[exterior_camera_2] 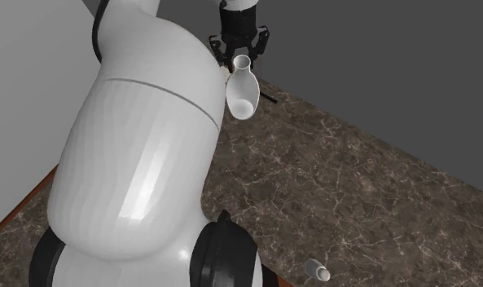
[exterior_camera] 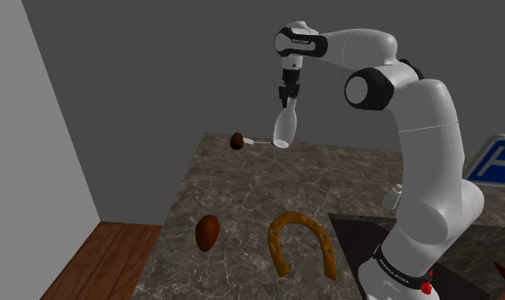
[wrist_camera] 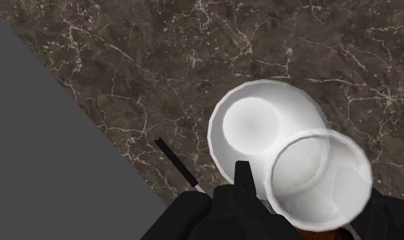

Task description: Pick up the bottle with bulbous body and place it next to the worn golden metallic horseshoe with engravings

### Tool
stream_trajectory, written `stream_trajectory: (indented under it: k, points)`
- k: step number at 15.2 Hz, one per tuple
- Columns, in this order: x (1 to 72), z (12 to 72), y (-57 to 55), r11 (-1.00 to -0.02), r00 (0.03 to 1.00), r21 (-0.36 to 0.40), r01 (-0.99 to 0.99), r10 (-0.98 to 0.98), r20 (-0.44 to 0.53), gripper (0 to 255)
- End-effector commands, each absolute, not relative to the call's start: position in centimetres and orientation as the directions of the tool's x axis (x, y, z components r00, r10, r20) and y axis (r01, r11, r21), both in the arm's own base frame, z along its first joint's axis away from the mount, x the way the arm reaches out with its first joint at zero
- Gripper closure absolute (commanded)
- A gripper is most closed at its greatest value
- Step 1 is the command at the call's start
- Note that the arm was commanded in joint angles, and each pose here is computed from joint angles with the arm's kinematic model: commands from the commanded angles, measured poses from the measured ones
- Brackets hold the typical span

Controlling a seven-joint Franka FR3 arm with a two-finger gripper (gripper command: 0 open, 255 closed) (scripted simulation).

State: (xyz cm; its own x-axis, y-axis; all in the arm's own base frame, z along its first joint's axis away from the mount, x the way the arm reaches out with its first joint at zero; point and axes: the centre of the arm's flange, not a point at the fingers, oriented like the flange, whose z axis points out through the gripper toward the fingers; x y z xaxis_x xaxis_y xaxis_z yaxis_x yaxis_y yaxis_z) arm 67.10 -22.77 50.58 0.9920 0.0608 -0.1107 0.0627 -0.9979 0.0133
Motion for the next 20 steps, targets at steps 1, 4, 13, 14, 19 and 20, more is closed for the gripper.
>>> stream_trajectory:
  k: [1,4,13,14,19,20]
  points:
    - [67.2,51.5,-22.8,-0.998,0.992,0.013,0.063,0.061,-0.111,255]
    - [64.6,52.7,-20.0,-0.998,0.992,0.013,0.063,0.061,-0.111,255]
    - [57.0,56.4,-11.6,-0.998,0.992,0.013,0.063,0.061,-0.111,255]
    - [56.2,56.8,-10.7,-0.998,0.992,0.013,0.063,0.061,-0.111,255]
    - [51.9,58.8,-6.0,-0.998,0.992,0.013,0.063,0.061,-0.111,255]
    - [51.1,59.2,-5.1,-0.998,0.992,0.013,0.063,0.061,-0.111,255]
